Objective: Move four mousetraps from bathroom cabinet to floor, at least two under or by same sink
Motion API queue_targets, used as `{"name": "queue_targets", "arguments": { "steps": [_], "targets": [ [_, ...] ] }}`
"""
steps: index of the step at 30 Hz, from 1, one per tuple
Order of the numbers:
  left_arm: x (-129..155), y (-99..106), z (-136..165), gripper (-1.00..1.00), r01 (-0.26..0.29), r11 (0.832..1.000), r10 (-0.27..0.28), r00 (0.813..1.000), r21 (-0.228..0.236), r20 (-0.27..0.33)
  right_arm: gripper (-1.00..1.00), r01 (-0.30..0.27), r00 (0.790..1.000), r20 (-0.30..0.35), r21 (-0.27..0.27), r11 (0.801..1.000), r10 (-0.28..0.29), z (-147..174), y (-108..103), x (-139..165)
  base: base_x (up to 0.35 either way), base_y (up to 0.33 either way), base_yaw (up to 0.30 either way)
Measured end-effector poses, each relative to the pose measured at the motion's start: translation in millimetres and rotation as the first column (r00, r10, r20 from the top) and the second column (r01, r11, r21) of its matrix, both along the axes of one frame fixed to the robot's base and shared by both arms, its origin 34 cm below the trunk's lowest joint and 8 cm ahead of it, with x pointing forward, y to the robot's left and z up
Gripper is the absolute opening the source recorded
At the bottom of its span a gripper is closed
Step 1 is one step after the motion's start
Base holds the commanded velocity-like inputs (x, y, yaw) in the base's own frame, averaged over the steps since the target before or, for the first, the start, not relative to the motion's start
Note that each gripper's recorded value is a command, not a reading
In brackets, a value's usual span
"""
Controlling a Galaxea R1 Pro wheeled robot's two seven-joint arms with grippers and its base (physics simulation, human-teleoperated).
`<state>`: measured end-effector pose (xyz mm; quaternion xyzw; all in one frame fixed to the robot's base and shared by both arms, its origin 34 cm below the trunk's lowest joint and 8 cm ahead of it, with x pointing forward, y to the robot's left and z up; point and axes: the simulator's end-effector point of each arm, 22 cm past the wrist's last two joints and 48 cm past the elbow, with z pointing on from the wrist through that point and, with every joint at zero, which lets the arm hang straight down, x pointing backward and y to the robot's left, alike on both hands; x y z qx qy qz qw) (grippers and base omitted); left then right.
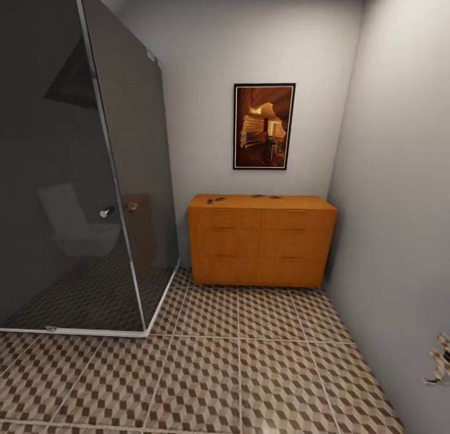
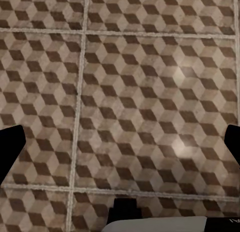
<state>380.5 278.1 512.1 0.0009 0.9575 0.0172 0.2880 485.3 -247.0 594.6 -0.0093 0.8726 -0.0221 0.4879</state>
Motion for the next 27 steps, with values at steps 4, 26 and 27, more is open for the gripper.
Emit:
{"name": "queue_targets", "arguments": {
  "steps": [4, 26, 27],
  "targets": [
    [-0.1, 0.0, 0.0, 1.0, 0.0, 1.0, 0.0, 1.0, 0.0, 0.0, 1.0, 0.0, 1.0, 0.0, 0.0, 1.0, 0.0, 0.0, 0.0, 0.0, 0.225, 0.0, 0.0],
    [0.3, 0.0, 0.2, 1.0, 0.0, 1.0, 0.0, 1.0, 0.0, 0.001, 1.0, 0.0, 1.0, 0.0, 0.0, 1.0, 0.0, 0.0, 0.0, 0.0, 0.225, 0.0, 0.0],
    [0.3, 0.0, 0.2, 1.0, 0.0, 1.0, 0.0, 1.0, 0.0, 0.001, 1.0, 0.0, 1.0, 0.0, 0.0, 1.0, 0.0, 0.0, 0.1, 0.0, 0.225, 0.0, 0.0]
  ]
}}
